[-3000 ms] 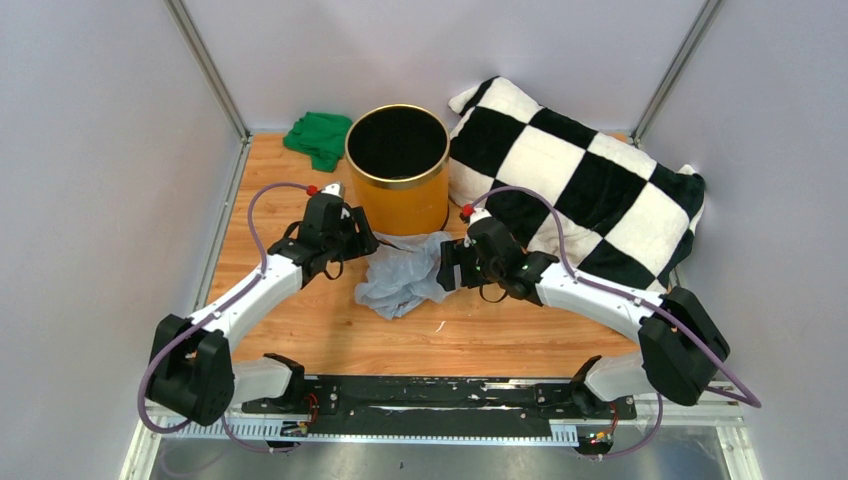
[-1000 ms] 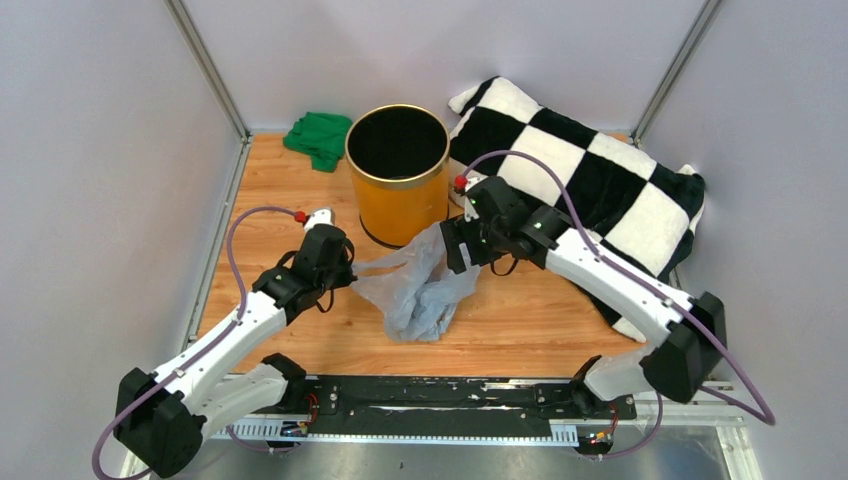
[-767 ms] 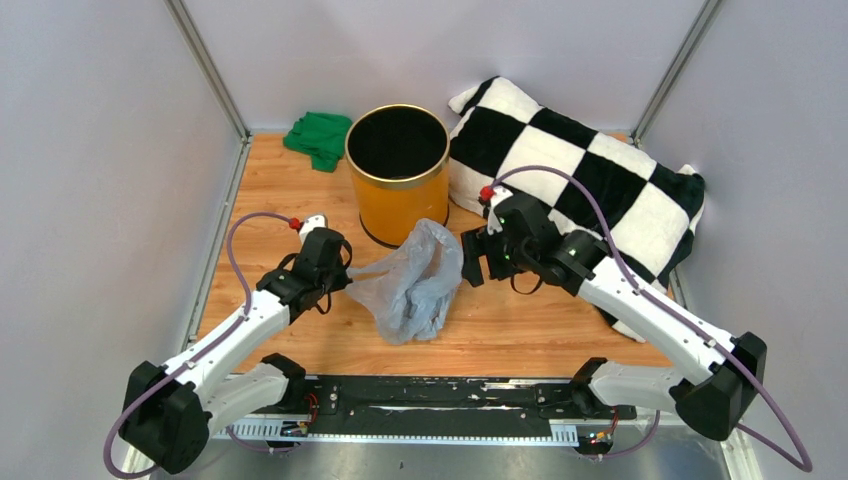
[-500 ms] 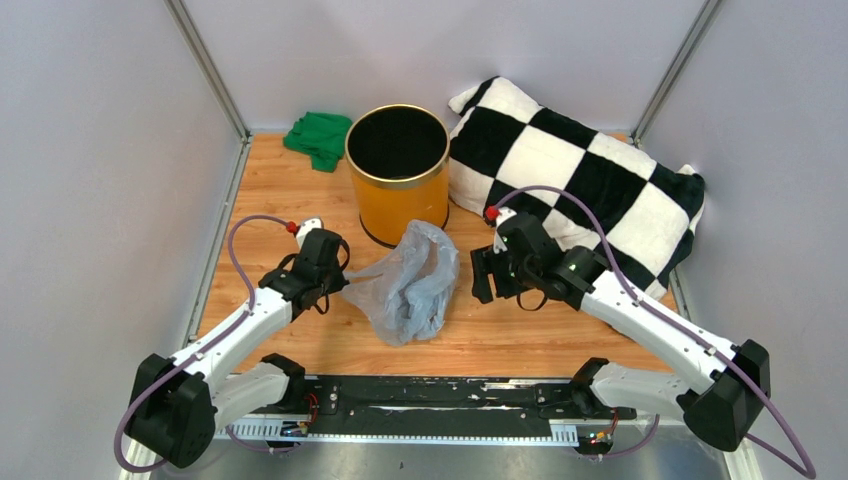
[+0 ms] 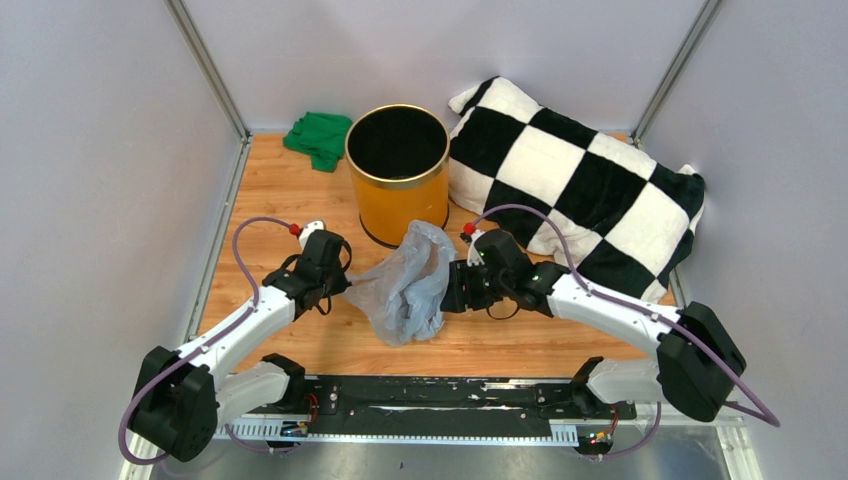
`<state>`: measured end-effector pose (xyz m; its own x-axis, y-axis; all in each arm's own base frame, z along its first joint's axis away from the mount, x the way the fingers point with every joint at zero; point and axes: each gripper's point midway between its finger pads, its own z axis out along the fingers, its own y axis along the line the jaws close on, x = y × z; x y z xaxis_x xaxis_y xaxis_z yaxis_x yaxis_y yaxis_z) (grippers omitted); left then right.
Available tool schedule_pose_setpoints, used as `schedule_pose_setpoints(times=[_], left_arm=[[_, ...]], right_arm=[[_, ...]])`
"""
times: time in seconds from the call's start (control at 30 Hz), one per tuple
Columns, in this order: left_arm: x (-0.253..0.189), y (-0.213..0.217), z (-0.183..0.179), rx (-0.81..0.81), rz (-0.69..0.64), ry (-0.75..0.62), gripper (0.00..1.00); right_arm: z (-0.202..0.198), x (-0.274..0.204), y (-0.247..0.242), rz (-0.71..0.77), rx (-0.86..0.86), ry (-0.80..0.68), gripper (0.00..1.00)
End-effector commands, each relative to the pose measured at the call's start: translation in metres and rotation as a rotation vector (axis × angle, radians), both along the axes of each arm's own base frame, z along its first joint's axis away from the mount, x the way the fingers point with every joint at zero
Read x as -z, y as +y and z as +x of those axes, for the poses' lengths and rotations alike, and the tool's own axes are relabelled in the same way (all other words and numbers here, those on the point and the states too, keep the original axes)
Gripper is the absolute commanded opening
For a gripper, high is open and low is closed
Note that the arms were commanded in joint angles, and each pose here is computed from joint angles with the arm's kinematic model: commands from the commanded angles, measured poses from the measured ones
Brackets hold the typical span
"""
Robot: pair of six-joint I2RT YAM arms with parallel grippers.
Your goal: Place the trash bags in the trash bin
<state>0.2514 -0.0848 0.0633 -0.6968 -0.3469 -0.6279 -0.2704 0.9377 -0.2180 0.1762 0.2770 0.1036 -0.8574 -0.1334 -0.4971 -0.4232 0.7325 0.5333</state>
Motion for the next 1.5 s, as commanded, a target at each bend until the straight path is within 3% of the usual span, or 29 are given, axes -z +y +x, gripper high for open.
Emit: schedule_pose_setpoints(times=[0.0, 0.23, 0.37, 0.43, 0.63, 0.7, 0.77, 0.87, 0.93, 1.03, 1.07, 1.13, 1.2, 1.27, 1.3, 1.37, 1.47], left_arm=[[0.0, 0.0, 0.0, -0.015, -0.017, -0.013, 0.0], [-0.011, -0.004, -0.002, 0.007, -0.045, -0.026, 0.0], [-0.029, -0.017, -0.006, 0.072, -0.109, -0.059, 0.0], [-0.044, -0.024, -0.01, 0.122, -0.146, -0.075, 0.0], [-0.119, -0.034, -0.03, 0.247, -0.23, -0.221, 0.0], [-0.158, -0.044, -0.033, 0.302, -0.291, -0.298, 0.0], [-0.206, -0.058, -0.032, 0.365, -0.359, -0.385, 0.0], [-0.299, -0.076, -0.023, 0.449, -0.434, -0.559, 0.0], [-0.396, -0.085, -0.034, 0.532, -0.489, -0.745, 0.0], [-0.48, -0.086, -0.056, 0.581, -0.529, -0.92, 0.0], [-0.484, -0.086, -0.06, 0.583, -0.535, -0.93, 0.0], [-0.44, -0.097, -0.053, 0.603, -0.528, -0.824, 0.0], [-0.329, -0.111, -0.04, 0.584, -0.474, -0.582, 0.0], [-0.212, -0.113, -0.051, 0.551, -0.429, -0.348, 0.0], [-0.174, -0.109, -0.064, 0.547, -0.42, -0.283, 0.0], [-0.146, -0.093, -0.087, 0.516, -0.434, -0.272, 0.0], [-0.19, -0.067, -0.106, 0.477, -0.482, -0.42, 0.0]], right_arm=[[-0.008, 0.006, 0.024, 0.06, -0.03, 0.034, 0.53], [-0.007, 0.033, 0.029, 0.027, 0.018, 0.09, 0.47], [-0.005, 0.032, 0.028, 0.002, 0.065, 0.079, 0.22], [-0.002, 0.024, 0.018, -0.035, 0.112, 0.066, 0.03], [-0.001, -0.039, -0.066, -0.268, 0.31, -0.082, 0.0], [0.001, -0.08, -0.103, -0.331, 0.39, -0.173, 0.0], [0.013, -0.138, -0.12, -0.283, 0.446, -0.324, 0.0], [0.022, -0.27, -0.126, -0.117, 0.427, -0.57, 0.0], [0.015, -0.36, -0.128, 0.031, 0.401, -0.704, 0.0], [-0.003, -0.433, -0.137, 0.223, 0.387, -0.821, 0.0], [-0.006, -0.433, -0.137, 0.25, 0.384, -0.822, 0.0], [0.005, -0.373, -0.118, 0.181, 0.381, -0.708, 0.0], [0.014, -0.24, -0.09, -0.033, 0.339, -0.457, 0.0], [-0.017, -0.113, -0.064, -0.158, 0.227, -0.123, 0.0], [-0.034, -0.076, -0.059, -0.187, 0.199, -0.052, 0.0], [-0.056, -0.052, -0.064, -0.217, 0.195, -0.055, 0.0], [-0.059, -0.113, -0.081, -0.125, 0.21, -0.194, 0.0]])
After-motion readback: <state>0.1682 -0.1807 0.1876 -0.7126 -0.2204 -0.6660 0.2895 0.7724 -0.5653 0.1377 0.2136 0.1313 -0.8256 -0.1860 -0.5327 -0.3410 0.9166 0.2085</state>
